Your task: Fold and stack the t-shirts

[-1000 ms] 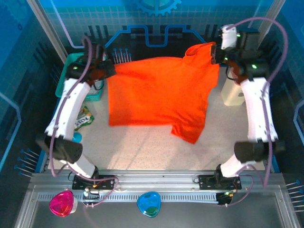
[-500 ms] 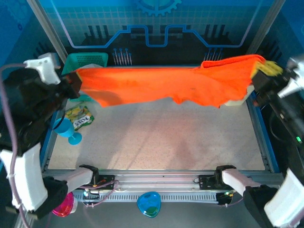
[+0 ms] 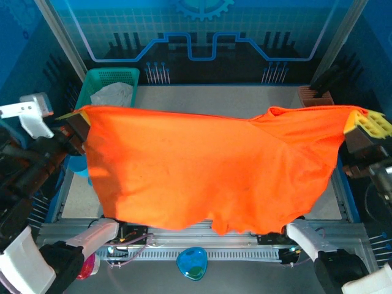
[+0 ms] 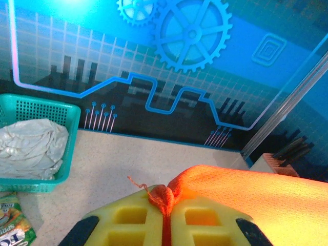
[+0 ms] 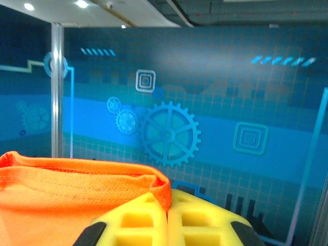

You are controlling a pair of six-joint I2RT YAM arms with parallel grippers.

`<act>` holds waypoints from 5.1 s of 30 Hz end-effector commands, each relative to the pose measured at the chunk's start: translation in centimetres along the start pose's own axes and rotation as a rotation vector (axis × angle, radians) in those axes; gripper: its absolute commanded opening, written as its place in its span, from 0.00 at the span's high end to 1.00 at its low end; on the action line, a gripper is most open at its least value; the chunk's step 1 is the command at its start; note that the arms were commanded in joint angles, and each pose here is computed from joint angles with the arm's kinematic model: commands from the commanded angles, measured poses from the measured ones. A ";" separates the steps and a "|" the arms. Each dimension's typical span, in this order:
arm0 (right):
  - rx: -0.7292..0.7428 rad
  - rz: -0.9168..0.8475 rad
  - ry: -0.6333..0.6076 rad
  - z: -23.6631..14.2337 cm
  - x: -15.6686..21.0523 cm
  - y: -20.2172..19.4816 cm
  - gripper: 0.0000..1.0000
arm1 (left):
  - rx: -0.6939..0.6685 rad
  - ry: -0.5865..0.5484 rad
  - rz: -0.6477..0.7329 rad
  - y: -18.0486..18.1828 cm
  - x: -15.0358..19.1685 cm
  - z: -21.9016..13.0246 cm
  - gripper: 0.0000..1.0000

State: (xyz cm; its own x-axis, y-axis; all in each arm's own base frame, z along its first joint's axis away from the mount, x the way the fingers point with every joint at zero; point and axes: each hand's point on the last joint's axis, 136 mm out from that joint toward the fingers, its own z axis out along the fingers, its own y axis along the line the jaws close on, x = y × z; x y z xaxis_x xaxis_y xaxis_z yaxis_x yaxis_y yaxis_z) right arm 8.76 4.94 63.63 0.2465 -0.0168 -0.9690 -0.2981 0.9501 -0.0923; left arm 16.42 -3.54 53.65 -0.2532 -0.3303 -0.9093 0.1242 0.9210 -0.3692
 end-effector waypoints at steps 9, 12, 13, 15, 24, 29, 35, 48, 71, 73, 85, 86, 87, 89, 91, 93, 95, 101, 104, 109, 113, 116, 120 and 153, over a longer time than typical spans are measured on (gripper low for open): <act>0.117 0.013 0.310 15.5 14.1 -5.9 1.00 | -0.131 0.207 0.044 4.0 5.9 14.8 0.88; 0.115 0.037 0.413 20.5 20.3 -7.0 1.00 | -0.178 0.277 0.046 5.9 8.8 20.2 0.89; 0.115 0.046 0.450 22.2 22.6 -7.4 1.00 | -0.200 0.303 0.041 6.7 10.0 22.3 0.88; 0.119 0.059 0.523 25.4 27.1 -8.2 1.00 | -0.243 0.351 0.019 8.5 12.4 26.2 0.86; 0.178 0.090 0.743 38.1 46.3 -11.5 1.00 | -0.418 0.555 -0.146 18.4 24.8 44.4 1.00; 0.216 0.070 0.801 42.7 52.9 -13.1 1.00 | -0.459 0.578 -0.181 21.6 27.8 50.5 1.00; 0.237 0.068 0.795 44.8 55.5 -13.8 1.00 | -0.464 0.554 -0.178 23.5 28.1 53.5 1.00; 0.233 0.179 0.832 37.7 54.2 -11.3 1.00 | -0.393 0.573 -0.192 21.6 27.9 49.5 1.00; 0.298 0.344 1.070 24.2 62.2 -6.5 1.00 | -0.391 0.714 -0.220 20.2 36.2 43.3 0.95; 0.316 0.341 1.084 23.9 62.2 -6.7 1.00 | -0.389 0.700 -0.216 20.1 36.2 43.0 0.78; 0.311 0.450 1.454 17.9 64.9 -4.2 0.92 | -0.344 0.549 -0.134 18.2 30.4 39.5 0.27; 0.302 0.456 1.471 17.4 64.8 -4.0 0.87 | -0.338 0.531 -0.121 17.9 29.6 39.1 0.27; 0.296 0.457 1.482 17.0 64.6 -3.9 0.82 | -0.331 0.516 -0.111 17.6 29.0 38.7 0.27; 0.279 0.461 1.499 16.6 63.8 -3.7 0.74 | -0.322 0.492 -0.091 17.2 27.6 38.1 0.27; 0.258 0.469 1.510 16.6 62.8 -3.5 0.67 | -0.311 0.492 -0.077 16.8 26.8 37.9 0.26; 0.241 0.476 1.506 17.1 61.5 -3.3 0.61 | -0.300 0.513 -0.072 16.4 26.5 38.3 0.26; 0.225 0.483 1.477 18.0 60.2 -3.1 0.58 | -0.299 0.556 -0.075 16.4 26.9 39.1 0.26; 0.164 0.509 1.408 21.4 57.3 -1.1 0.64 | -0.342 0.698 -0.097 18.0 30.5 42.9 0.62; 0.151 0.506 1.383 23.1 57.3 -0.2 0.70 | -0.373 0.722 -0.095 19.0 31.8 44.6 0.72; 0.179 0.494 1.400 25.8 59.8 -0.1 0.92 | -0.400 0.736 -0.084 20.1 33.0 46.9 0.78; 0.184 0.512 1.458 26.2 62.6 0.3 1.00 | -0.389 0.756 -0.076 20.3 33.6 48.3 0.80; 0.159 0.530 1.482 25.3 64.0 1.6 1.00 | -0.378 0.768 -0.069 20.3 33.8 48.7 0.84; 0.137 0.547 1.501 23.6 64.8 3.0 1.00 | -0.362 0.760 -0.066 19.9 33.4 47.9 0.85; 0.117 0.611 1.546 19.1 66.7 6.0 1.00 | -0.233 0.855 0.008 15.8 36.3 44.1 0.90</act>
State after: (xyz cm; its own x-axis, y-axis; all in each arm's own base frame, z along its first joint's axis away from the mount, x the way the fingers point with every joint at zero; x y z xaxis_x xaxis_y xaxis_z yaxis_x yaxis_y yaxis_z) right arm 41.91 14.77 1.99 -0.9765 0.1405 -0.1637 0.0884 0.9527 0.2906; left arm 52.33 -9.63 7.12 -0.8792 -0.1811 -0.4408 -0.0781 0.9672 -0.2416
